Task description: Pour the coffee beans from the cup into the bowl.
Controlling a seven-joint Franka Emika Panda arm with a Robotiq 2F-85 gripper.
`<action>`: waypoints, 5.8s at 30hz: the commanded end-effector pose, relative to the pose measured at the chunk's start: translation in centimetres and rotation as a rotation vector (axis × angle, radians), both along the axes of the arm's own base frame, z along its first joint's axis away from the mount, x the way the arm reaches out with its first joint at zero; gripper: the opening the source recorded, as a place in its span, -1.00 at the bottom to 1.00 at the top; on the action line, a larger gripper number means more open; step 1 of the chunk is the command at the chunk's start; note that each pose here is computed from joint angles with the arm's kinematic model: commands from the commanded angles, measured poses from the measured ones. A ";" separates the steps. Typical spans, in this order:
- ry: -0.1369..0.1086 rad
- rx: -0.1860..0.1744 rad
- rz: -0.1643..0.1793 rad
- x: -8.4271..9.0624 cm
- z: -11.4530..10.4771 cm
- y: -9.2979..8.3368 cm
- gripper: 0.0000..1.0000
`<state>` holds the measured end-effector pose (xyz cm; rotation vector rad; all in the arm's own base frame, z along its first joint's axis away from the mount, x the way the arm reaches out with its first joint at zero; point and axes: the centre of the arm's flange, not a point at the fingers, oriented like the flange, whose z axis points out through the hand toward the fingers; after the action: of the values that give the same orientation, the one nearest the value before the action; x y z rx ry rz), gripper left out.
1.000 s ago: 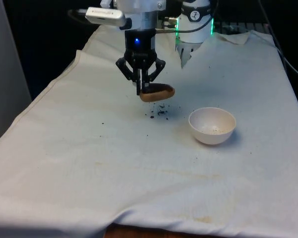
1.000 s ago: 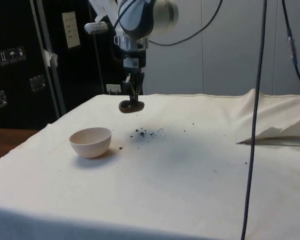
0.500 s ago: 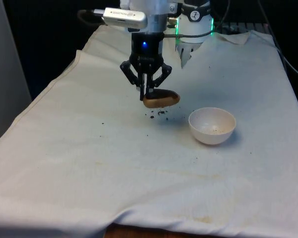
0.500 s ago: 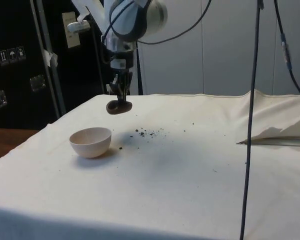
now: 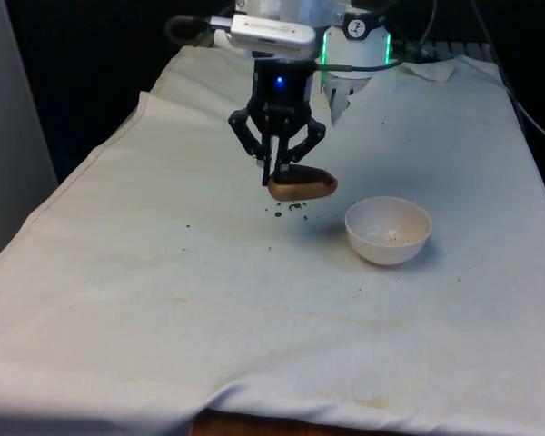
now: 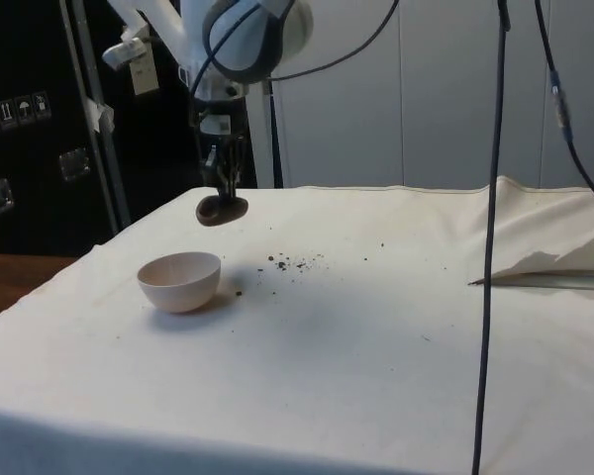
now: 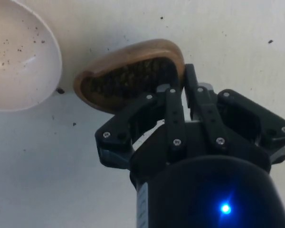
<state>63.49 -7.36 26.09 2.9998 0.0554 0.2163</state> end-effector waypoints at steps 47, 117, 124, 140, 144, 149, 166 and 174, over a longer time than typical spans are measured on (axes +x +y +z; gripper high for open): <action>0.020 -0.303 0.029 2.3 1.9 9.0 -1.00; -0.089 -0.716 0.170 0.8 1.9 20.4 -1.00; -0.098 -0.751 0.204 0.4 1.9 20.6 -1.00; -0.122 -0.849 0.290 0.0 1.6 20.7 -1.00; -0.130 -0.881 0.315 -0.1 1.4 20.7 -1.00; -0.140 -0.910 0.338 -0.3 1.1 20.9 -1.00; -0.185 -1.005 0.391 -1.3 -0.5 22.5 -1.00; -0.206 -1.052 0.407 -1.9 -1.3 23.6 -1.00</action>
<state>61.65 16.17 24.89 1.8931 0.5599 0.3777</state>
